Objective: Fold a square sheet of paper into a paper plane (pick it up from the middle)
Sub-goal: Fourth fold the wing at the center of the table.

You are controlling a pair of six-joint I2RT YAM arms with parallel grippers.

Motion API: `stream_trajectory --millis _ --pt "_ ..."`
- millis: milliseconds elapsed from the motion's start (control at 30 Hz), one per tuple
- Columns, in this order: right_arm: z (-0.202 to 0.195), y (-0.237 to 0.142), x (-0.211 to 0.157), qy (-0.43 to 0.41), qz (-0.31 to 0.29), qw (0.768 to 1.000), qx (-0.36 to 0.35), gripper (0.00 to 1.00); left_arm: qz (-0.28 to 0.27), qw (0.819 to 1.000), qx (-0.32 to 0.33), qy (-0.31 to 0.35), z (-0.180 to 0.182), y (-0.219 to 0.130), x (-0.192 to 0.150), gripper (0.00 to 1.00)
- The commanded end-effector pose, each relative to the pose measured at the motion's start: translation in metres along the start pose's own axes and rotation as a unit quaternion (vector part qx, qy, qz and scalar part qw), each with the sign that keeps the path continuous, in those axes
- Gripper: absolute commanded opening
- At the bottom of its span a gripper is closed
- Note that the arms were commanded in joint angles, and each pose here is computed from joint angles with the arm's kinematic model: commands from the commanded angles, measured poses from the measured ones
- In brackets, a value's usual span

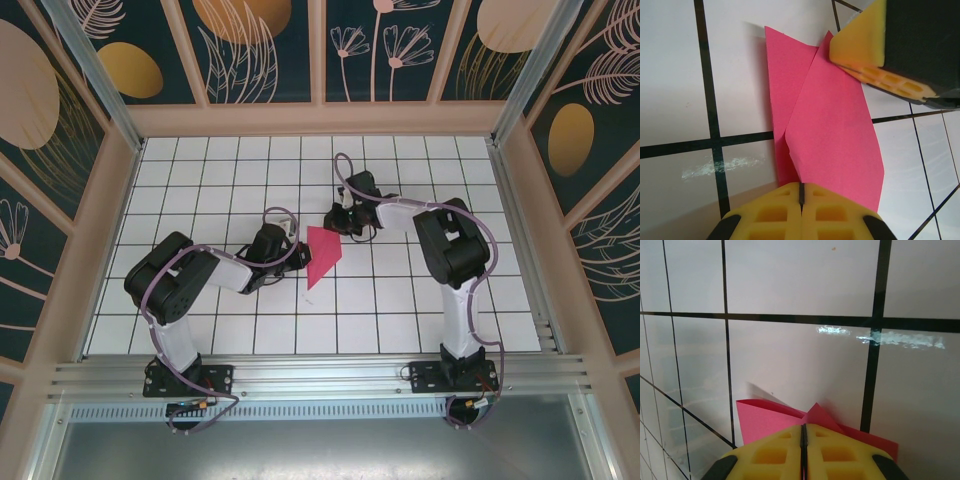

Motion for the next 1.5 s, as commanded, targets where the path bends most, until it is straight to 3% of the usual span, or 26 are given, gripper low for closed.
stream_trajectory --millis 0,233,600,1000,1300,1467 --pt "0.019 -0.024 0.014 -0.009 -0.023 0.999 0.027 0.12 0.089 0.993 0.078 -0.02 0.041 0.002 -0.048 0.0" --pt "0.012 -0.015 0.009 0.007 -0.011 0.999 0.035 0.12 0.088 0.993 0.078 -0.022 0.042 0.001 -0.048 0.0" --pt "-0.039 0.011 -0.002 0.053 0.007 0.998 -0.046 0.12 0.089 0.993 0.08 -0.022 0.042 0.0 -0.049 0.0" --pt "0.011 -0.028 0.017 0.008 -0.022 0.999 0.027 0.12 0.092 0.992 0.081 -0.019 0.043 -0.001 -0.05 0.0" --pt "-0.028 0.004 -0.002 0.047 0.011 0.999 -0.014 0.12 0.091 0.993 0.079 -0.017 0.042 0.0 -0.049 0.0" --pt "-0.038 0.004 0.0 0.045 0.007 0.998 -0.05 0.12 0.091 0.993 0.079 -0.017 0.042 -0.001 -0.05 0.0"
Point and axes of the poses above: each hand's point on the last joint's axis, 136 mm out from that joint toward the fingers, its own y axis out along the fingers, its own z axis along the line the jaws close on, x = y × z, the point moved 5 cm from there along -y, back along the fingers, and after that the axes turned 4 degrees about y, right-handed, at the moved point
